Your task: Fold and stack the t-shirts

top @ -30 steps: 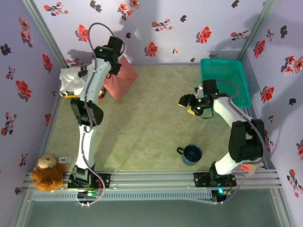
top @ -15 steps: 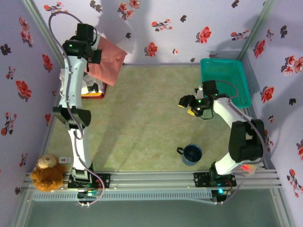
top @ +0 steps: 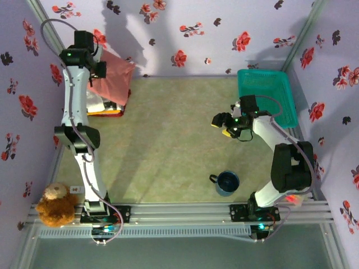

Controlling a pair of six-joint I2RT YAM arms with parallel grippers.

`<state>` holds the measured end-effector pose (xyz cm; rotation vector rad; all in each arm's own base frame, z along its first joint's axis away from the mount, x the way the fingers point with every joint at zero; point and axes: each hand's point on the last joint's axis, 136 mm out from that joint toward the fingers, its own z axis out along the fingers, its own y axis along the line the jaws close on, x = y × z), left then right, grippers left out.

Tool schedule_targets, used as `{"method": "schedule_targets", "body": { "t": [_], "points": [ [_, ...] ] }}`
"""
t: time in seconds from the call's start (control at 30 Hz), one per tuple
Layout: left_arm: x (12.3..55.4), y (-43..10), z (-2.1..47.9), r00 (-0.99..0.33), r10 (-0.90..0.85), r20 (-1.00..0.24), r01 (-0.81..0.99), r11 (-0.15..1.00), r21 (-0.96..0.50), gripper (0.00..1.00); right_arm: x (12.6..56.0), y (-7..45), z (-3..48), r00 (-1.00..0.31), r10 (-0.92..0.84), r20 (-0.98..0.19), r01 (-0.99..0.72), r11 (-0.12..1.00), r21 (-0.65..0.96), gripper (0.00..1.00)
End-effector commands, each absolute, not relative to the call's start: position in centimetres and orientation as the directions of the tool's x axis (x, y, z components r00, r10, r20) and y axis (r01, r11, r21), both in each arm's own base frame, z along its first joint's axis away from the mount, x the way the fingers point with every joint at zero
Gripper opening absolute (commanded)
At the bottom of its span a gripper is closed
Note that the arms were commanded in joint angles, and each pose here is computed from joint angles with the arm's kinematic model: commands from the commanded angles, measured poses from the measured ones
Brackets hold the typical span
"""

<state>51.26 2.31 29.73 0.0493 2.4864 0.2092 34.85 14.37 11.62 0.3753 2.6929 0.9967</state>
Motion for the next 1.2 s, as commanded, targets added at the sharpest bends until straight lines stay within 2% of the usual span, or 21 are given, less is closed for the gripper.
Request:
{"method": "schedule_targets", "body": {
  "t": [0.0,0.43,0.87,0.97,1.17],
  "points": [
    [50.5,3.1,31.2,-0.777,0.046,-0.628,-0.045,0.991,0.128,0.00,35.3,14.5,12.5,-0.930,0.331,-0.162,0.146,0.734,0.663,0.74],
    [51.0,5.7,29.7,-0.792,-0.012,-0.610,-0.090,0.991,0.097,0.00,35.1,14.5,12.1,-0.935,0.321,-0.152,0.150,0.745,0.650,0.74],
    [51.0,10.3,23.6,-0.871,-0.065,-0.486,-0.103,0.993,0.051,0.00,33.4,15.1,11.9,-0.958,0.270,-0.095,0.160,0.780,0.605,0.74],
    [51.7,10.9,22.4,-0.871,-0.083,-0.484,-0.104,0.995,0.015,0.00,32.9,15.2,11.7,-0.960,0.268,-0.083,0.167,0.784,0.598,0.74],
    [53.2,11.3,21.7,-0.858,-0.051,-0.511,-0.078,0.996,0.032,0.00,32.9,16.0,11.4,-0.963,0.261,-0.067,0.173,0.790,0.588,0.74]
  ]
}}
